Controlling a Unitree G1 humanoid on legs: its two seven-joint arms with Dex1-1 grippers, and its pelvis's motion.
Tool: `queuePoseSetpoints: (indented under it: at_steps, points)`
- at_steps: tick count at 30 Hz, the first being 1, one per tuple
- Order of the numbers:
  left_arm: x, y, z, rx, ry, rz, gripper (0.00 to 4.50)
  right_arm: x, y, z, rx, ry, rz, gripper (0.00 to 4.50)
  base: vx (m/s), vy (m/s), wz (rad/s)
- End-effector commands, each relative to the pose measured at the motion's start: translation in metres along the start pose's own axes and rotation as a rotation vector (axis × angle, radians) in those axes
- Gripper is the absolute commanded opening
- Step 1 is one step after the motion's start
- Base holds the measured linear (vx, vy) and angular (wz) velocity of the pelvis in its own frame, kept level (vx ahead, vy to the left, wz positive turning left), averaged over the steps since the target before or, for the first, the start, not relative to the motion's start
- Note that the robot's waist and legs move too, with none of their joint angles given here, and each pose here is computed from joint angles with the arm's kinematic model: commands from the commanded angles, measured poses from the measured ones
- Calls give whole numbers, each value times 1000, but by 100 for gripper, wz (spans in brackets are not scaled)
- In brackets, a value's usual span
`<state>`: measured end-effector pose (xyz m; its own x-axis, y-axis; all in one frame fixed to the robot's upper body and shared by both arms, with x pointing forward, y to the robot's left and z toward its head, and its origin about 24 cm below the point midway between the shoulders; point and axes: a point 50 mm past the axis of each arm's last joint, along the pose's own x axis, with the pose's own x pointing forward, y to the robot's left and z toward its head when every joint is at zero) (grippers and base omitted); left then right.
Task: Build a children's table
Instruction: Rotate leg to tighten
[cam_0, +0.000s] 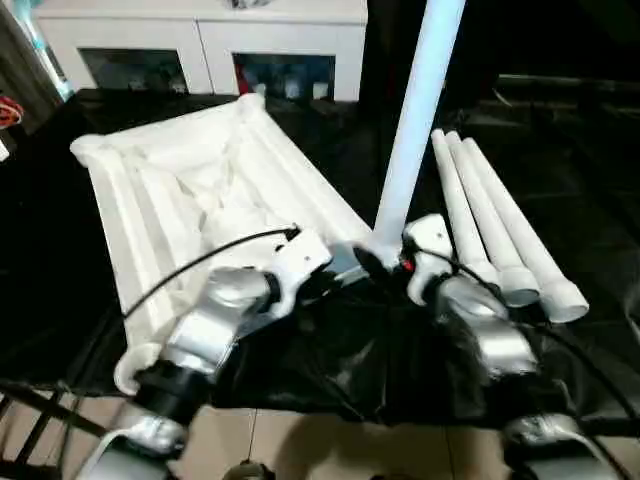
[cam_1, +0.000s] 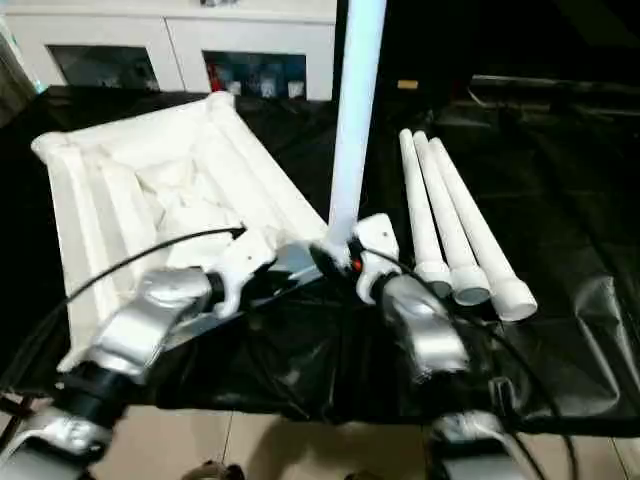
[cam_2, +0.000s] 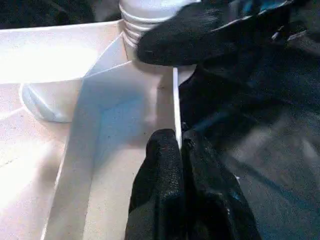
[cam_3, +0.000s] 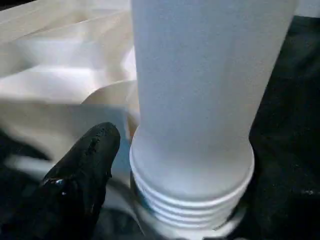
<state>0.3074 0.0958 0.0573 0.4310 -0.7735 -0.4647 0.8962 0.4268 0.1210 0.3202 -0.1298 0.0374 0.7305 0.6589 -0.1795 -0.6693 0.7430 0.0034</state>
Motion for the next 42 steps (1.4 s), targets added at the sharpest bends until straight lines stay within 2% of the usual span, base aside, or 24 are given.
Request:
queuePoseSetpoints:
  at_steps: [1, 2, 6, 16, 19, 21, 22, 27, 30, 33, 36, 42]
  points:
    - [6, -16, 9, 57, -53, -152, 0, 2, 24, -9, 7, 43, 215, 383, 0, 0, 0]
    - [6, -16, 9, 57, -53, -152, 0, 2, 24, -9, 7, 43, 215, 383, 0, 0, 0]
    - [-12, -11, -3, 87, -18, -264, 0, -24, 21, -5, -17, 80, 432, 383, 0, 0, 0]
    - [-30, -4, -10, 116, 25, -405, 0, -42, 23, -4, -85, 163, 610, 383, 0, 0, 0]
    - [-32, -2, -12, 124, 41, -418, 0, -44, 27, -4, -96, 179, 650, 350, 0, 0, 0]
    - [-33, -1, -12, 128, 46, -420, 0, -44, 28, -4, -106, 189, 667, 345, 0, 0, 0]
    - [-33, 0, -12, 130, 47, -420, 0, -44, 29, -4, -107, 189, 669, 320, 0, 0, 0]
    - [-33, 2, -12, 132, 47, -424, 0, -43, 32, -4, -105, 190, 679, 282, 0, 0, 0]
    - [-33, 2, -13, 130, 43, -418, 0, -44, 34, -6, -98, 191, 684, 275, 0, 0, 0]
    - [-29, 4, -13, 113, 26, -360, 0, -39, 35, -8, -75, 163, 621, 273, 0, 0, 0]
    - [-20, 8, -10, 72, 5, -234, 0, -26, 31, -12, -52, 128, 437, 272, 0, 0, 0]
    - [-1, 3, -1, 26, -16, -92, 0, 1, 31, -21, 69, 109, 147, 272, 0, 0, 0]
